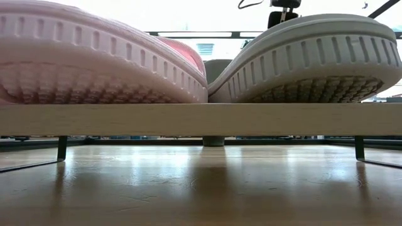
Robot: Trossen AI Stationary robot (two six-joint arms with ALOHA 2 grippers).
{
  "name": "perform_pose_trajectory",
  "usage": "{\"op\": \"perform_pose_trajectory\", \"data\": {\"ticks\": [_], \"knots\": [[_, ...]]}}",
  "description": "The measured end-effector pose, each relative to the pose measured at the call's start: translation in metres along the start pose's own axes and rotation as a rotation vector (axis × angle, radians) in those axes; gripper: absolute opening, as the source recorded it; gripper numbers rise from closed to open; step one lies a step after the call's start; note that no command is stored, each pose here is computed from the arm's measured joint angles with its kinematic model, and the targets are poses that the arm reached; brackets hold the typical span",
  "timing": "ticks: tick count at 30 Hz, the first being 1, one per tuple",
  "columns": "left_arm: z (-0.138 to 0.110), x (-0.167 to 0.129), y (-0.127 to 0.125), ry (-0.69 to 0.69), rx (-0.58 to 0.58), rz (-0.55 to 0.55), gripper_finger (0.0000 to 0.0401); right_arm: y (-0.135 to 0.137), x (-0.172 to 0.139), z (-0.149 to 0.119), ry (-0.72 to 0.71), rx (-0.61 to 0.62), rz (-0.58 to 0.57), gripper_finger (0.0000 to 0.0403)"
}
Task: Pick and place slides into the shelf
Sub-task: Put the gray slide on the shelf
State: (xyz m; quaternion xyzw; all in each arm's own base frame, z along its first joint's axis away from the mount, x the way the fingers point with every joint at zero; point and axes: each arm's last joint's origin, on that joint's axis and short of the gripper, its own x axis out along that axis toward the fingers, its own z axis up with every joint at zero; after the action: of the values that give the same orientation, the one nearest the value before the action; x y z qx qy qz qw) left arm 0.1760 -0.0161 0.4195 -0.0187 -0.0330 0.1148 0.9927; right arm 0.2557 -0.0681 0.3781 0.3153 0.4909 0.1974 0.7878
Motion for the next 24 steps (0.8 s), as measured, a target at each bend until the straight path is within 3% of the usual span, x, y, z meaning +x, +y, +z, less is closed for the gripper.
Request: {"op": "perform_pose_trajectory", "data": {"ticks": [11,24], "knots": [[-0.007,0.004,0.000,0.048,0.020,0.028,0.0146,-0.007,0.050,0.001,0.040,0.015,0.086,0.0026],[-0.008,0.003,0.000,0.053,0.023,0.028,0.0146,-0.020,0.067,0.001,0.024,0.030,0.114,0.0026]]}}
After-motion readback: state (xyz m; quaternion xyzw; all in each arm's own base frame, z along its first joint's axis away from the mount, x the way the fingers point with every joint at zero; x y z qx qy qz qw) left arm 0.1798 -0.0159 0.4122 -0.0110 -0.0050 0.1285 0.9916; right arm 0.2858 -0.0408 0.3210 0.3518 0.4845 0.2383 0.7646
